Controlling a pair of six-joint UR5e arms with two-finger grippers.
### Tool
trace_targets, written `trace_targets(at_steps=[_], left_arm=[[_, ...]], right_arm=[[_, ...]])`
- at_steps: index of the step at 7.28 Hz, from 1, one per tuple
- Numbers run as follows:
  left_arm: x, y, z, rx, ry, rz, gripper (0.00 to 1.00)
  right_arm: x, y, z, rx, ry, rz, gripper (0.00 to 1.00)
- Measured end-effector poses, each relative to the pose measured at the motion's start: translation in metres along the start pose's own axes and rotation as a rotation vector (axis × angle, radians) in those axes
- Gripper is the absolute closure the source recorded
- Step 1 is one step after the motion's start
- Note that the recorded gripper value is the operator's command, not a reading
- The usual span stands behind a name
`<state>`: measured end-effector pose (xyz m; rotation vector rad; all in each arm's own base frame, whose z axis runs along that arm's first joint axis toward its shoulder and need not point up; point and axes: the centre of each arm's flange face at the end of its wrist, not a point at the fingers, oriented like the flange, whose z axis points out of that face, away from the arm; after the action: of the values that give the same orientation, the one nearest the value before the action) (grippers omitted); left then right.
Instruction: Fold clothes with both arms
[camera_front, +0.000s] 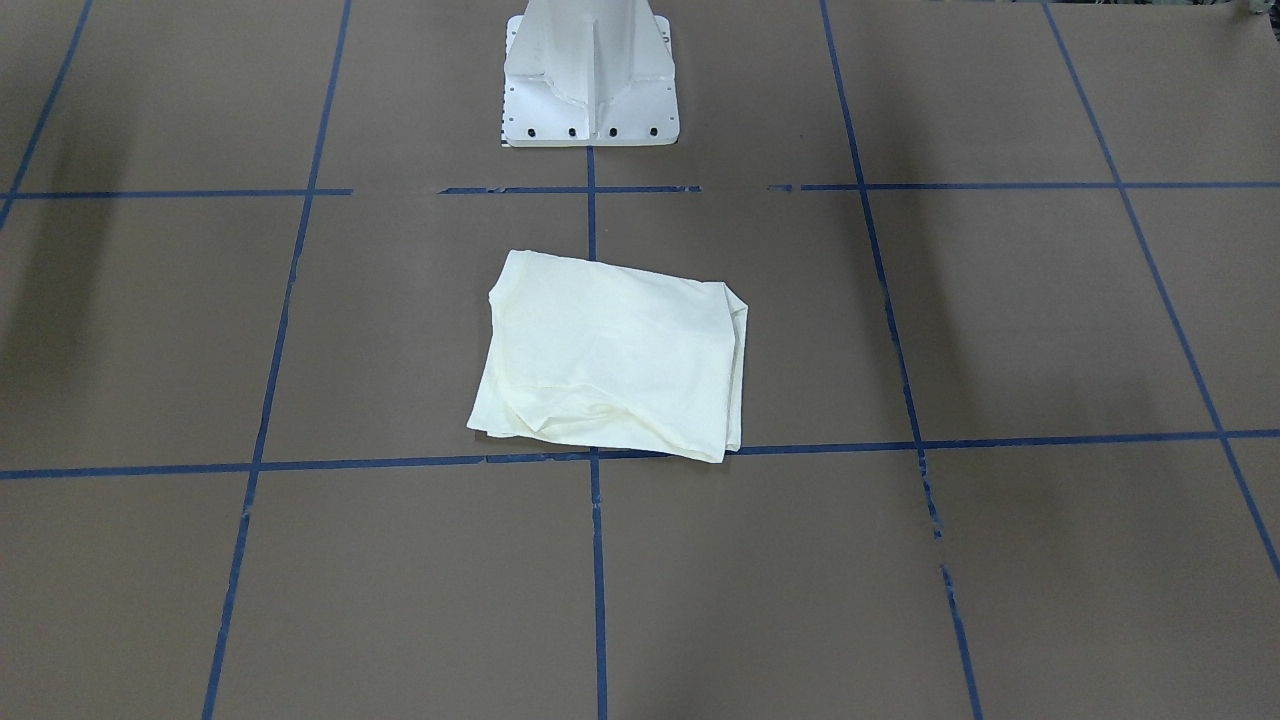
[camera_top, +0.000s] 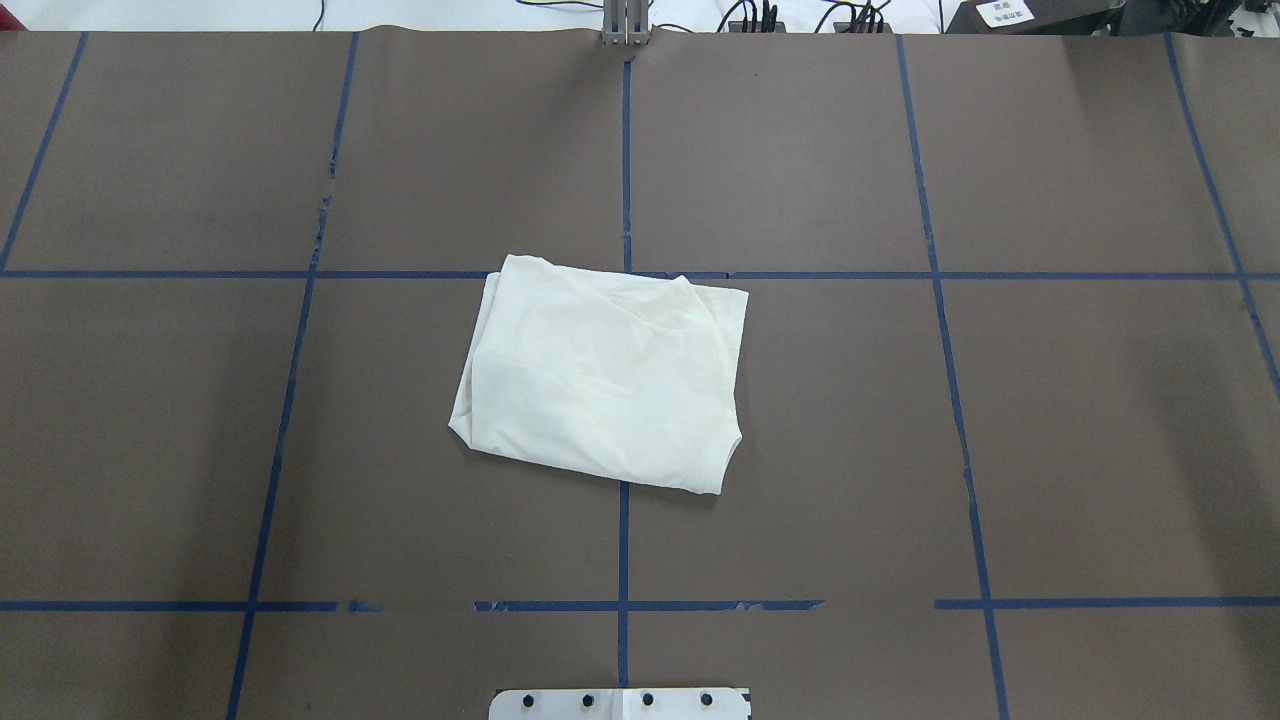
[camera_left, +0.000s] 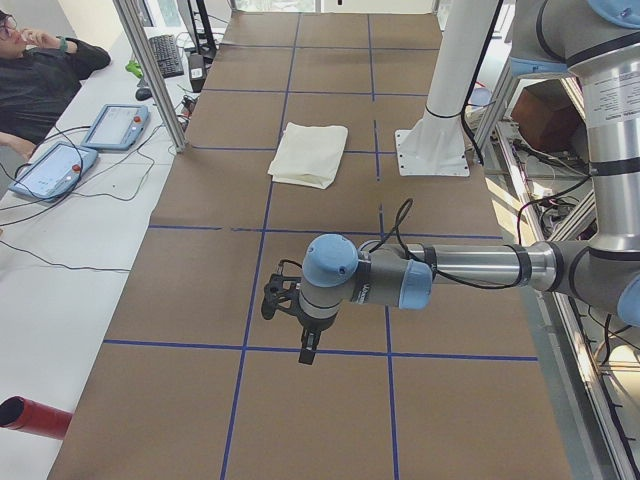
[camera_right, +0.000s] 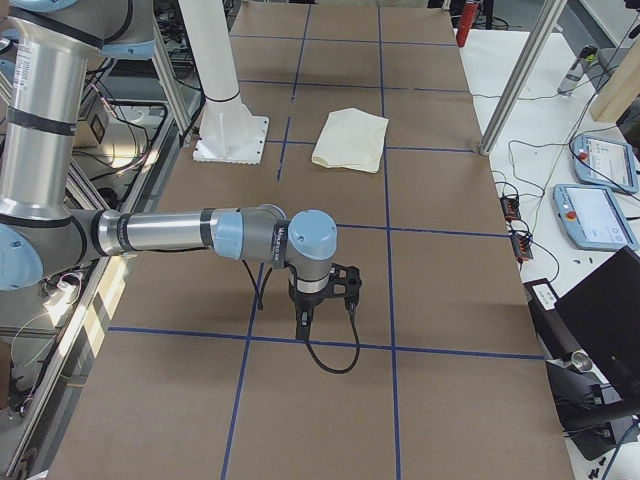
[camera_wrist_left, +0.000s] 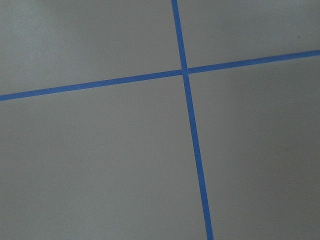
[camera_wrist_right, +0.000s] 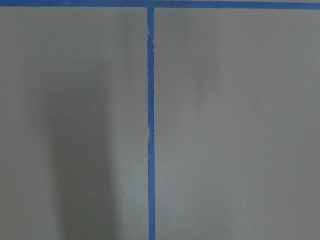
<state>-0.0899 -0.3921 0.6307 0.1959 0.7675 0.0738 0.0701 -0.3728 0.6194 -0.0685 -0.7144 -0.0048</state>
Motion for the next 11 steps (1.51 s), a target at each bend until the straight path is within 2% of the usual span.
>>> trace_targets(at_steps=[11], left_arm=[[-0.0008,0.0023,0.0019,-0.006,0.001,-0.003,0.00]], right_arm=[[0.0028,0.0038,0.0039,-0.009,-0.001,0.015,0.00]])
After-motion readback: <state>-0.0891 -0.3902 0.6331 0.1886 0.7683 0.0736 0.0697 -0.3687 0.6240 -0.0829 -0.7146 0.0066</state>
